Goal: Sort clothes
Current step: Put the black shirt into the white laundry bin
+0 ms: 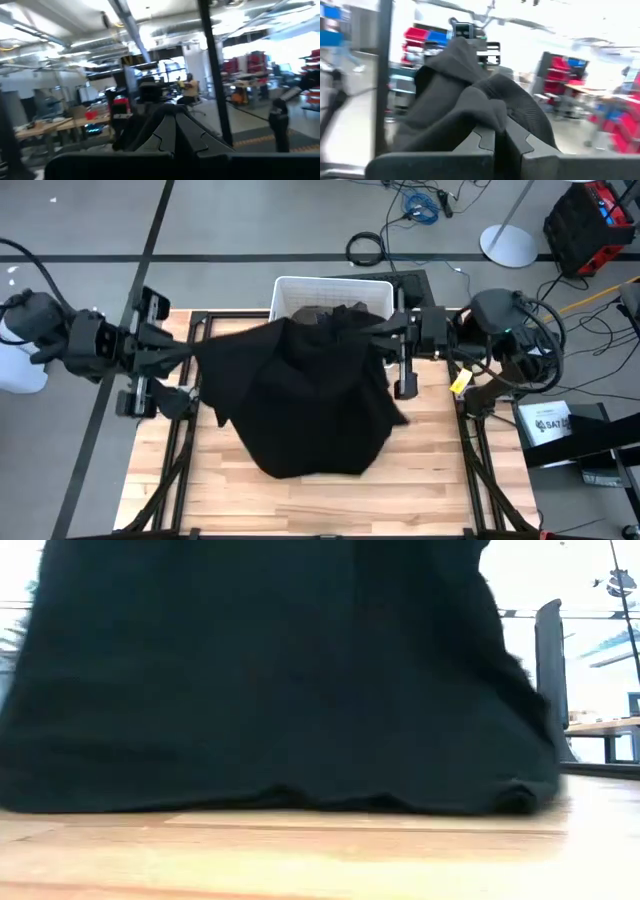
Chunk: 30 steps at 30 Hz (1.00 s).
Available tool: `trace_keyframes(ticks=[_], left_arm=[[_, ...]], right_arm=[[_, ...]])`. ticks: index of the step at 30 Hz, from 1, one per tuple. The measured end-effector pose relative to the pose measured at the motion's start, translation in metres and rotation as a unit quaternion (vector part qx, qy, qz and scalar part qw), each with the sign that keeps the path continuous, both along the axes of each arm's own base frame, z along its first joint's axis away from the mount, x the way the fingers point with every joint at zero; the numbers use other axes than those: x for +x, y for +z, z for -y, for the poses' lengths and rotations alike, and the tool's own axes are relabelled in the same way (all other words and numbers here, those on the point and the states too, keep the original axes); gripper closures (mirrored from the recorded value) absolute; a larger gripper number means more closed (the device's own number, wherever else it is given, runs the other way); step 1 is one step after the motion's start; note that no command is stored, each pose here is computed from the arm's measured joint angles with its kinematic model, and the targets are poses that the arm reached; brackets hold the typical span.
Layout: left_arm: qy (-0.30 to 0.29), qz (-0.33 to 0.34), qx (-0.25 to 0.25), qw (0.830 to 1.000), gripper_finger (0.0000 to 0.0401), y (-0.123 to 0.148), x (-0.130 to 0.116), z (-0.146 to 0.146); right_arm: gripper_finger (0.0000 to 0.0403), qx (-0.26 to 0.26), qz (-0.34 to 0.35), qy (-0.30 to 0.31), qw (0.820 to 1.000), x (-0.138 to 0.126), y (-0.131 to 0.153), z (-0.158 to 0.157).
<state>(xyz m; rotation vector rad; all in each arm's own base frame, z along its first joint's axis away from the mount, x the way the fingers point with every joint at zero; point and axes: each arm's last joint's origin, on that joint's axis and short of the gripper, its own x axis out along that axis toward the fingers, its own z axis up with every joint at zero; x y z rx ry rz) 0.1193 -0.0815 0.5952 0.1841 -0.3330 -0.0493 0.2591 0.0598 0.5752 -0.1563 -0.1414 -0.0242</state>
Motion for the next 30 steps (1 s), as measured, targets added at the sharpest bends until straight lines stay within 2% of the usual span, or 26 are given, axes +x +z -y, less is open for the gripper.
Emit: trace_keyframes(ticks=[3,6,8,10,13,16,20,22,26,30], left_arm=[[-0.034,0.007,0.009,0.999,0.0401,0.001,-0.001,0.002],[-0.109,0.005,0.006,0.994,0.0401,-0.001,-0.003,0.009],[-0.148,-0.021,0.0,0.989,0.0401,-0.007,-0.001,0.017],[-0.151,-0.069,0.008,0.986,0.0401,-0.021,0.009,0.03],[-0.138,-0.141,0.011,0.98,0.0401,-0.048,0.027,0.058],[-0.147,-0.209,0.018,0.967,0.0401,-0.083,0.051,0.096],[-0.15,-0.295,0.04,0.943,0.0401,-0.136,0.076,0.152],[-0.131,-0.301,0.04,0.944,0.0401,-0.15,0.082,0.173],[-0.068,-0.324,0.066,0.941,0.0401,-0.181,0.1,0.198],[-0.024,-0.373,0.08,0.924,0.0401,-0.21,0.121,0.2]], right_arm=[[0.0403,0.011,-0.01,0.055,0.998,0.0,-0.002,-0.006],[0.0403,0.016,-0.04,0.111,0.993,-0.007,-0.007,-0.024],[0.0403,0.019,-0.076,0.145,0.986,-0.013,-0.014,-0.041],[0.0403,0.023,-0.123,0.167,0.978,-0.02,-0.024,-0.062],[0.0403,0.023,-0.2,0.125,0.971,-0.024,-0.049,-0.099],[0.0403,0.033,-0.259,0.094,0.961,-0.022,-0.082,-0.145],[0.0403,0.053,-0.287,0.088,0.953,-0.026,-0.119,-0.206],[0.0403,0.046,-0.29,0.069,0.953,-0.027,-0.136,-0.229],[0.0403,0.027,-0.297,0.009,0.954,-0.021,-0.162,-0.247],[0.0403,0.015,-0.349,-0.05,0.936,-0.004,-0.194,-0.245]])
